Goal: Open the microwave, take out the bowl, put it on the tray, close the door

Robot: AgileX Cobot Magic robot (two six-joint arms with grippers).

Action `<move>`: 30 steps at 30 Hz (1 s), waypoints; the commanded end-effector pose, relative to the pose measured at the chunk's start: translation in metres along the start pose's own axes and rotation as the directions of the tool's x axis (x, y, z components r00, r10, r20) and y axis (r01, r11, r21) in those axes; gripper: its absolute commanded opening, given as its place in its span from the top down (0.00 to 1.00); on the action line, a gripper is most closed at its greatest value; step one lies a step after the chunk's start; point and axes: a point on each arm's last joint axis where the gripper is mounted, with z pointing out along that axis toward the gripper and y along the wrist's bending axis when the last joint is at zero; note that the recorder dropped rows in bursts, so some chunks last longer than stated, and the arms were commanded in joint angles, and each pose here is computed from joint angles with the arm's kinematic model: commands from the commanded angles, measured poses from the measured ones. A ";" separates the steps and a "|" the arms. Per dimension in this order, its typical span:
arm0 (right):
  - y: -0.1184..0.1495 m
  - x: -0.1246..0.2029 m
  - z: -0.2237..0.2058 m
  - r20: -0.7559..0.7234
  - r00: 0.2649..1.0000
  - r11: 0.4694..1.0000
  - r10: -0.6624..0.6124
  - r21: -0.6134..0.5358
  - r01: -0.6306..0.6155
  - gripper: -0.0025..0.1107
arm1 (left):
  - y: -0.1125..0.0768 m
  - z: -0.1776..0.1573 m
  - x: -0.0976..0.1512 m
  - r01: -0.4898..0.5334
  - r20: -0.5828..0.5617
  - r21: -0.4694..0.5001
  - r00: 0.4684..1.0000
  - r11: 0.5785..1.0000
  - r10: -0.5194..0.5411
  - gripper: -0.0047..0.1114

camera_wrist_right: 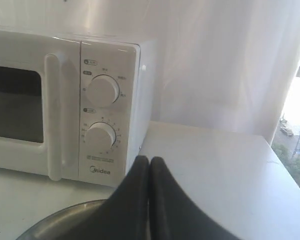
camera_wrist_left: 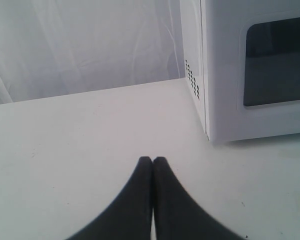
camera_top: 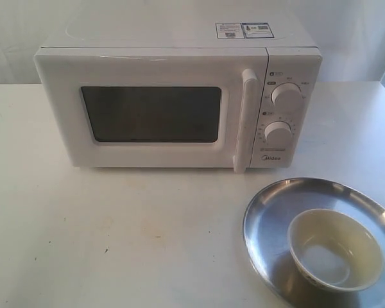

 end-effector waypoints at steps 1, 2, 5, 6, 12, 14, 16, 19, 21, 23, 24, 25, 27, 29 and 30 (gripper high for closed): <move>-0.002 0.002 0.000 -0.006 1.000 0.999 0.016 0.032 -0.016 0.98 | 0.000 0.000 -0.001 0.009 0.009 0.004 1.000 1.000 -0.009 0.96; -0.002 0.002 0.000 -0.006 1.000 0.999 0.018 0.034 -0.018 0.98 | 0.000 0.000 -0.001 0.009 0.009 0.004 1.000 1.000 -0.009 0.96; -0.003 0.003 0.000 -0.021 1.000 0.998 0.020 0.053 -0.019 0.98 | 0.000 0.000 -0.001 0.009 0.009 0.004 1.000 1.000 -0.009 0.96; -0.003 0.003 0.000 -0.022 0.999 0.998 0.030 0.057 -0.029 0.98 | 0.000 0.000 -0.001 0.009 0.009 0.004 1.000 1.000 -0.009 0.96; -0.003 0.004 0.000 -0.026 0.999 0.998 0.025 0.061 -0.023 0.98 | 0.000 0.000 -0.001 0.009 0.009 0.004 1.000 1.000 -0.009 0.96; -0.003 0.003 0.000 -0.023 0.999 0.998 0.038 0.060 -0.037 0.98 | 0.000 0.000 -0.001 0.009 0.009 0.004 1.000 1.000 -0.009 0.96; -0.003 0.003 0.000 -0.015 0.999 0.998 0.038 0.060 -0.038 0.98 | 0.000 0.000 -0.001 0.009 0.009 0.004 1.000 1.000 -0.009 0.96; -0.003 0.002 0.000 -0.010 1.000 0.998 0.018 0.059 -0.017 0.98 | 0.000 0.000 -0.001 0.009 0.009 0.004 1.000 1.000 -0.009 0.96; -0.003 0.002 0.000 -0.013 1.000 0.998 0.007 0.059 -0.006 0.98 | 0.000 0.000 -0.001 0.009 0.009 0.004 1.000 1.000 -0.009 0.96; -0.003 0.002 0.000 -0.013 1.000 0.998 0.005 0.059 -0.004 0.98 | 0.000 0.000 -0.001 0.009 0.009 0.004 1.000 1.000 -0.009 0.96; -0.003 0.003 0.000 -0.015 1.000 0.998 0.003 0.060 -0.002 0.98 | 0.000 0.000 -0.001 0.009 0.009 0.004 1.000 1.000 -0.009 0.96; -0.003 0.003 0.000 -0.017 1.000 0.998 0.003 0.060 -0.002 0.98 | 0.000 0.000 -0.001 0.009 0.009 0.004 1.000 1.000 -0.009 0.96; -0.004 0.003 0.000 -0.022 1.000 0.997 0.003 0.072 -0.001 0.98 | 0.000 0.000 -0.001 0.009 0.009 0.004 1.000 1.000 -0.009 0.96; -0.004 0.005 -0.001 -0.038 0.999 0.997 0.004 0.076 -0.001 0.98 | 0.000 0.000 -0.001 0.009 0.009 0.004 1.000 1.000 -0.009 0.96; -0.004 0.006 -0.001 -0.050 0.999 0.997 0.005 0.076 -0.001 0.98 | 0.000 0.000 -0.001 0.009 0.009 0.004 1.000 1.000 -0.009 0.96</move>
